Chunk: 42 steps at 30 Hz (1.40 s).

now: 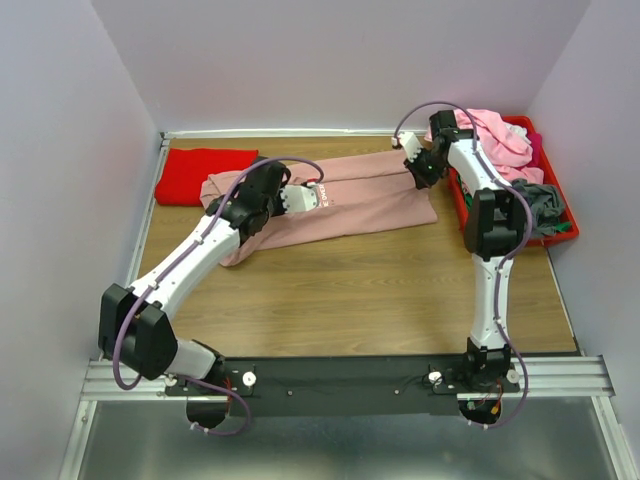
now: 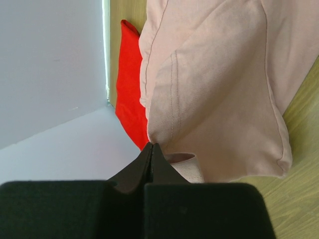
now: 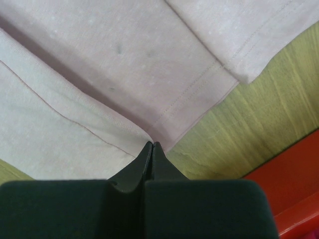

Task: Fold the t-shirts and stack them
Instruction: Fold the tshirt

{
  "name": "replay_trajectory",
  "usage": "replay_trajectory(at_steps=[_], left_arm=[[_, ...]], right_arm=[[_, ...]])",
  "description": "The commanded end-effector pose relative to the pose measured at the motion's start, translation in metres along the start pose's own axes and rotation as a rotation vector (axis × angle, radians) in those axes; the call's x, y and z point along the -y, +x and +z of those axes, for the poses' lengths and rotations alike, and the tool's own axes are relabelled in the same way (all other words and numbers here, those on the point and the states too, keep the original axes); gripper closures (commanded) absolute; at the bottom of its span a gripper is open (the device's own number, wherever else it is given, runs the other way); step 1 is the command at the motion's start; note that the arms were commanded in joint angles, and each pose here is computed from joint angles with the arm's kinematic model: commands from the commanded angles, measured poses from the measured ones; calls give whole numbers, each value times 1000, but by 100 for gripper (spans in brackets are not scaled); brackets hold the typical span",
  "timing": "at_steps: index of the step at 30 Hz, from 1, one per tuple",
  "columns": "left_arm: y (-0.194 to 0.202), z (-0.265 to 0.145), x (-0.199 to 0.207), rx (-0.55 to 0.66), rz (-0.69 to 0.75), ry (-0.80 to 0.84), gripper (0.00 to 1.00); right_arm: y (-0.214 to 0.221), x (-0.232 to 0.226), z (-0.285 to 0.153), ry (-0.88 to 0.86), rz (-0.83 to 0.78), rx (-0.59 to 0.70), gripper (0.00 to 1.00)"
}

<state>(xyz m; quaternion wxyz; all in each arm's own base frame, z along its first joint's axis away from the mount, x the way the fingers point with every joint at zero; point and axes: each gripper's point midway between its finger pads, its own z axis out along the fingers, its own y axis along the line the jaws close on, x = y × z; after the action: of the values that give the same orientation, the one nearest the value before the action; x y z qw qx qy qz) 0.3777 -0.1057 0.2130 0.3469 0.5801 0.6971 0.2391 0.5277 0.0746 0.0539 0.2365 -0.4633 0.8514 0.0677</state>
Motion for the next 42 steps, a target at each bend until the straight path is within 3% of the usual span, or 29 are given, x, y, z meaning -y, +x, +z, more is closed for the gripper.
replay_trajectory(at_steps=[1, 13, 14, 17, 20, 28, 42], left_arm=[[-2, -2, -16, 1, -28, -40, 100], [-3, -1, -18, 1, -27, -46, 100], [-2, -1, -19, -2, -27, -47, 100], [-3, 0, -19, 0, -26, -48, 100], [-4, 1, -21, -3, -24, -49, 100], [-7, 7, -26, -9, -15, -53, 100], [-3, 35, -32, -94, 63, -73, 100]], right_arm=[[-8, 8, 5, 29, 3, 8, 96], [-13, 9, 9, 39, 12, 16, 93], [-13, 9, 11, 41, 13, 12, 89], [-13, 11, 8, 55, 18, 5, 44], [-21, 13, -4, 78, 33, 30, 34], [-50, -8, -40, 35, 58, 163, 31], [-45, -59, -63, -75, 72, 243, 31]])
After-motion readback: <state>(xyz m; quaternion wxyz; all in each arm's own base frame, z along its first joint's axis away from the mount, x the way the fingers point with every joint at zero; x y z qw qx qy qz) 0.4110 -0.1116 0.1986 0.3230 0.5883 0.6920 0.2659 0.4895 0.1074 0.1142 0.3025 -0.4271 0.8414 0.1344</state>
